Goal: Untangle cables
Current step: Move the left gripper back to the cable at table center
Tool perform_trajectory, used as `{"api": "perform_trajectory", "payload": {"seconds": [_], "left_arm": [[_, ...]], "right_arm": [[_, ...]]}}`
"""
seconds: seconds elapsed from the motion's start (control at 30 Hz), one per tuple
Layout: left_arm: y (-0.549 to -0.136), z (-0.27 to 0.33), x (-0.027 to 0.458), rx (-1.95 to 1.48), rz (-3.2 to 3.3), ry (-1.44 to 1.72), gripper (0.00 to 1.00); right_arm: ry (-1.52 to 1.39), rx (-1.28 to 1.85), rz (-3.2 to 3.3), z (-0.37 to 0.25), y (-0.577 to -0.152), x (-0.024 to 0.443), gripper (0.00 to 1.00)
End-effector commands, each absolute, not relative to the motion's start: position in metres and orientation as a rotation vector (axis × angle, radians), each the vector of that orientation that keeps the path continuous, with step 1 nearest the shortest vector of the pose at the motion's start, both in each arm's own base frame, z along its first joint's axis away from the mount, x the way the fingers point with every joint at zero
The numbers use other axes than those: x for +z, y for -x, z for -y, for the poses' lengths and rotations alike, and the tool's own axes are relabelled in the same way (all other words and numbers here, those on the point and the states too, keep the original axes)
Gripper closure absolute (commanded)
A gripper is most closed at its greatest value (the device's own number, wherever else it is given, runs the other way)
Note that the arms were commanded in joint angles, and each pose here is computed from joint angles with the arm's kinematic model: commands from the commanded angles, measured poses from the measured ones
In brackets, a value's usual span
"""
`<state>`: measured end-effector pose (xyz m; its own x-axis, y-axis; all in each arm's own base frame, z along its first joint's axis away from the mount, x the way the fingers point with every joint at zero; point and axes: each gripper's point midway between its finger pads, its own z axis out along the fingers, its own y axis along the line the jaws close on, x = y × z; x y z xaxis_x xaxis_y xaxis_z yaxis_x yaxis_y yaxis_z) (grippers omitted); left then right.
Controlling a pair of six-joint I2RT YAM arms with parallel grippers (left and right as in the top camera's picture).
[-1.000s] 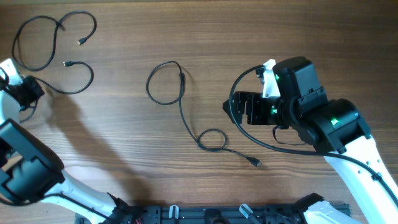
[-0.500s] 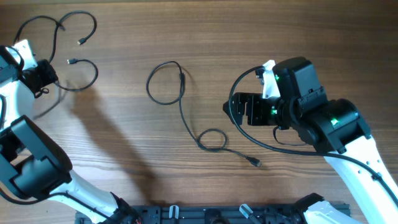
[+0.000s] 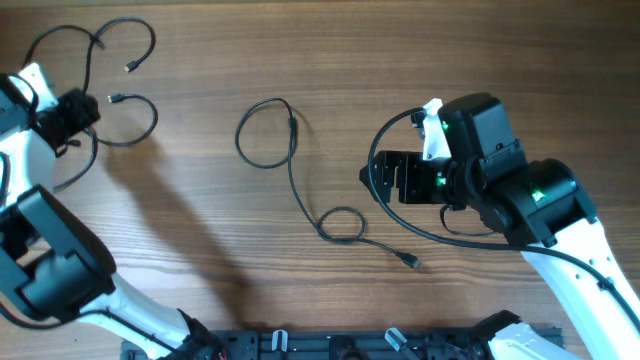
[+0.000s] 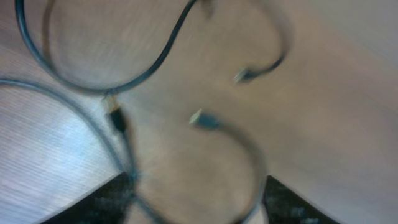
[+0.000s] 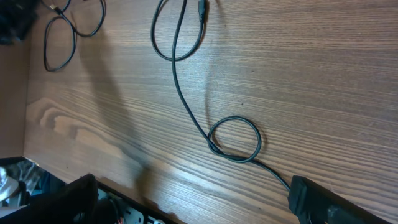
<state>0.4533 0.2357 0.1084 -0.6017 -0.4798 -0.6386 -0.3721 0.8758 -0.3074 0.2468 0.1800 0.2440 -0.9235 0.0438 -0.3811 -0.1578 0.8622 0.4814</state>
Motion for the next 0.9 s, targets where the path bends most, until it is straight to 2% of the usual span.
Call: {"api": "perform_trajectory", "payload": {"seconds": [0.0,0.13,0.2,0.23,0.27,0.43,0.67,0.87], "left_arm": [[-0.474,-0.18,0.22,-0.535,-2.009,0.593,0.27],[-0.486,-0.092,0.263,-0.764,-1.976,0.448,0.28],[-0.484,-0.012,0.248,-0.876,-2.105,0.357,0.17],[-0.481,0.008,0.235,-0.876,-2.169,0.361,0.05],[-0.475,0.029,0.217,-0.838,-2.254,0.376,0.0],[-0.44,0.098,0.145,-0.556,-2.581,0.34,0.0],[-0.389,0.16,0.104,-0.5,-2.825,0.187,0.0],[-0.359,0.181,0.059,-0.462,-2.98,0.292,0.01]], "right_arm": [[0.121,0.741,-2.655,-0.182,-0.245,0.244,0.01],[0.117,0.731,-2.654,-0.181,-0.246,0.244,0.0],[0.115,0.728,-2.657,-0.181,-0.246,0.243,0.0],[0.114,0.726,-2.663,-0.18,-0.244,0.243,0.0],[0.113,0.721,-2.674,-0.178,-0.241,0.243,0.0],[0.101,0.639,-2.62,-0.156,-0.224,0.267,0.0],[0.108,0.589,-2.336,-0.116,-0.188,0.329,0.0],[0.027,0.668,-2.289,-0.111,-0.173,0.341,0.0]]}}
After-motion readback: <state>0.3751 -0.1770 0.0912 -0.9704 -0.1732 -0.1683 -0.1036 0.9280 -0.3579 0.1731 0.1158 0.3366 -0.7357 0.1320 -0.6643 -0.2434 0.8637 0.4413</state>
